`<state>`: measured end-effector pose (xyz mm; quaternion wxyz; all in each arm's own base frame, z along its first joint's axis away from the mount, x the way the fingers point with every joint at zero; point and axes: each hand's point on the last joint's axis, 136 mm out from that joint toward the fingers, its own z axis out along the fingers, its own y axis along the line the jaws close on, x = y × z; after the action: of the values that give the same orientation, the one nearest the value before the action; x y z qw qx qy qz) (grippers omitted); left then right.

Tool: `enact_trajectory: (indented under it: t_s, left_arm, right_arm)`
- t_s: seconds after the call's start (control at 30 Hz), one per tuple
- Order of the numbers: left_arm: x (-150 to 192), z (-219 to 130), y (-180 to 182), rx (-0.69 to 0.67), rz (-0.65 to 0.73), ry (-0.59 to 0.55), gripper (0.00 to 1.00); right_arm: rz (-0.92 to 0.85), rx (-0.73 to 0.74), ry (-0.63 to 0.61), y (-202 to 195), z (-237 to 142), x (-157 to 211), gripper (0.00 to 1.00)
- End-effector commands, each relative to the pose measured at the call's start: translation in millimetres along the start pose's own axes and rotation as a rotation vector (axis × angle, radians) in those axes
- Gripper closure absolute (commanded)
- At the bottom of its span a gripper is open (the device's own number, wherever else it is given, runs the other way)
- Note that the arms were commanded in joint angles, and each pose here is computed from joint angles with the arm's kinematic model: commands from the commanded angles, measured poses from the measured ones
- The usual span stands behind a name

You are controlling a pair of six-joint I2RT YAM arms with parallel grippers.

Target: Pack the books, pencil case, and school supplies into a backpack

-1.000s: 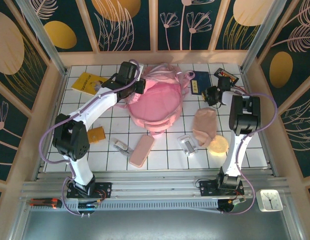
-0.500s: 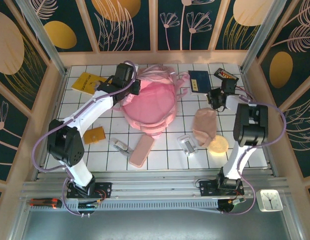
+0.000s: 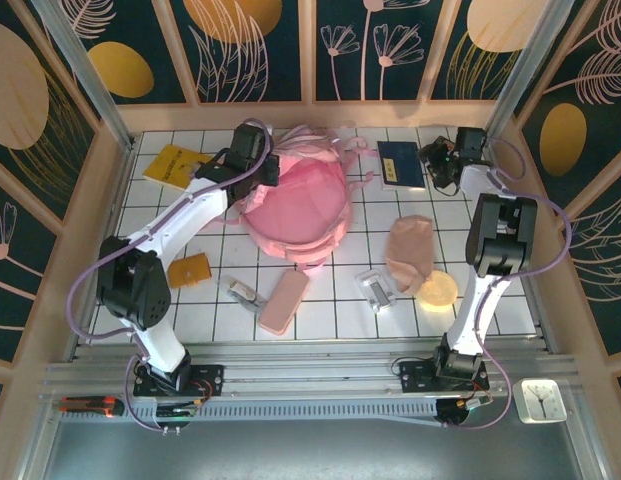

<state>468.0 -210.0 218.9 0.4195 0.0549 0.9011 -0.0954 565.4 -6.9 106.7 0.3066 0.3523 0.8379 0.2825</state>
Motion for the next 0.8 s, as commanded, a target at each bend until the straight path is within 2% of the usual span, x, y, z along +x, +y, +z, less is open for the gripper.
enact_trajectory:
  t_s: [0.0, 0.17, 0.27, 0.4, 0.6, 0.77]
  left_arm:
    - [-22, 23, -14, 0.068, -0.115, -0.053, 0.93]
    - [-23, 51, -41, 0.123, -0.113, -0.035, 0.93]
    - [-21, 66, -57, 0.145, -0.102, -0.015, 0.93]
    - [-16, 79, -75, 0.182, -0.092, 0.008, 0.93]
    - [-6, 83, -92, 0.235, -0.077, 0.028, 0.93]
    - [6, 86, -99, 0.277, -0.072, 0.052, 0.93]
  right_arm:
    - [-0.106, 0.024, 0.011, -15, 15, -11, 0.41]
    - [-0.176, 0.036, 0.027, -29, 35, -18, 0.41]
    - [-0.218, -0.016, 0.090, -28, 52, -11, 0.41]
    - [-0.222, -0.110, 0.211, -29, 71, 14, 0.41]
    - [-0.256, -0.240, 0.378, -13, 75, 60, 0.41]
    - [-0.262, -0.344, 0.431, 3, 66, 78, 0.42]
